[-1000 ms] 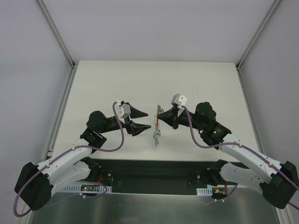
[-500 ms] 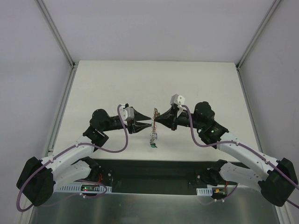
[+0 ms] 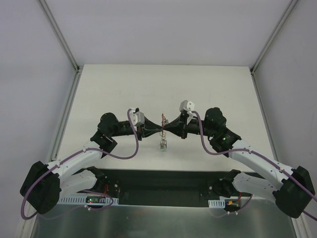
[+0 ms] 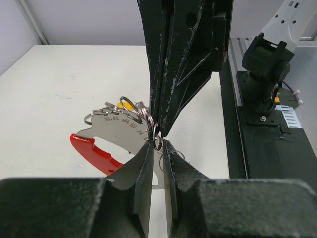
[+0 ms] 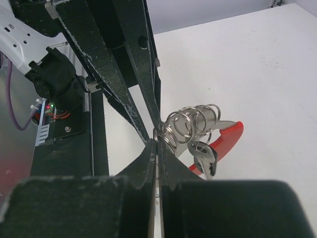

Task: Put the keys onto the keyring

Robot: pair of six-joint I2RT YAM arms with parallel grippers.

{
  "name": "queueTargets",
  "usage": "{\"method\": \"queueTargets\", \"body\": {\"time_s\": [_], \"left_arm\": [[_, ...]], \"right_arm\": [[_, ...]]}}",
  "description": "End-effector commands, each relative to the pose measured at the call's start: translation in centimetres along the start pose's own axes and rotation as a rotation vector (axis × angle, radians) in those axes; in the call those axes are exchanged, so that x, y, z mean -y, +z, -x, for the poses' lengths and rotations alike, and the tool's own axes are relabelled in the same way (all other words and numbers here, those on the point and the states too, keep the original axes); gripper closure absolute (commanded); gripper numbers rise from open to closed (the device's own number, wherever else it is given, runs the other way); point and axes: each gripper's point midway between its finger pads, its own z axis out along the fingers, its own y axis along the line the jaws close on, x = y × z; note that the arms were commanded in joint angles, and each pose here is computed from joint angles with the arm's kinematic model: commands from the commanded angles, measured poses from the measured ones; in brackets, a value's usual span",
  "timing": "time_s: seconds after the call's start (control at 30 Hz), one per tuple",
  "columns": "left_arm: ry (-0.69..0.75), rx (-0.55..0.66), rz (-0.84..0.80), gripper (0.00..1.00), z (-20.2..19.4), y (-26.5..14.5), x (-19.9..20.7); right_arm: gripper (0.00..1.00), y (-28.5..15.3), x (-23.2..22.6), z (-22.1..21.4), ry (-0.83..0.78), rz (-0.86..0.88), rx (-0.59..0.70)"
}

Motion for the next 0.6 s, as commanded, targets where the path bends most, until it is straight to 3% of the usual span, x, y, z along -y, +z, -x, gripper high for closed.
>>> {"method": "queueTargets", "body": {"time_s": [0.0, 0.07, 0.1, 0.33, 0.57], "left_arm": [[0.033, 0.045, -0.073, 0.90, 2.1, 0.5, 0.6], [0.025, 0.042, -0.079, 0.93, 2.0, 0.5, 0.7], [0.017, 0.039, -0.076, 1.00, 1.9, 0.6, 0.6], [0.002, -0.007, 0.074, 1.00, 1.1, 0.0, -1.5], [-0.183, -0.196, 0.238, 1.00, -5.4, -1.1, -3.4]], "right_arm": [[0.99, 0.1, -0.4, 3.7, -0.080, 0.021, 0.111], [0.99, 0.1, -0.2, 3.6, -0.078, 0.015, 0.110], [0.99, 0.0, -0.1, 3.5, -0.076, 0.010, 0.107], [0.97, 0.1, 1.5, 2.1, 0.041, -0.060, 0.046], [0.70, -0.5, 3.1, -2.5, 0.196, -0.180, -0.086]]}}
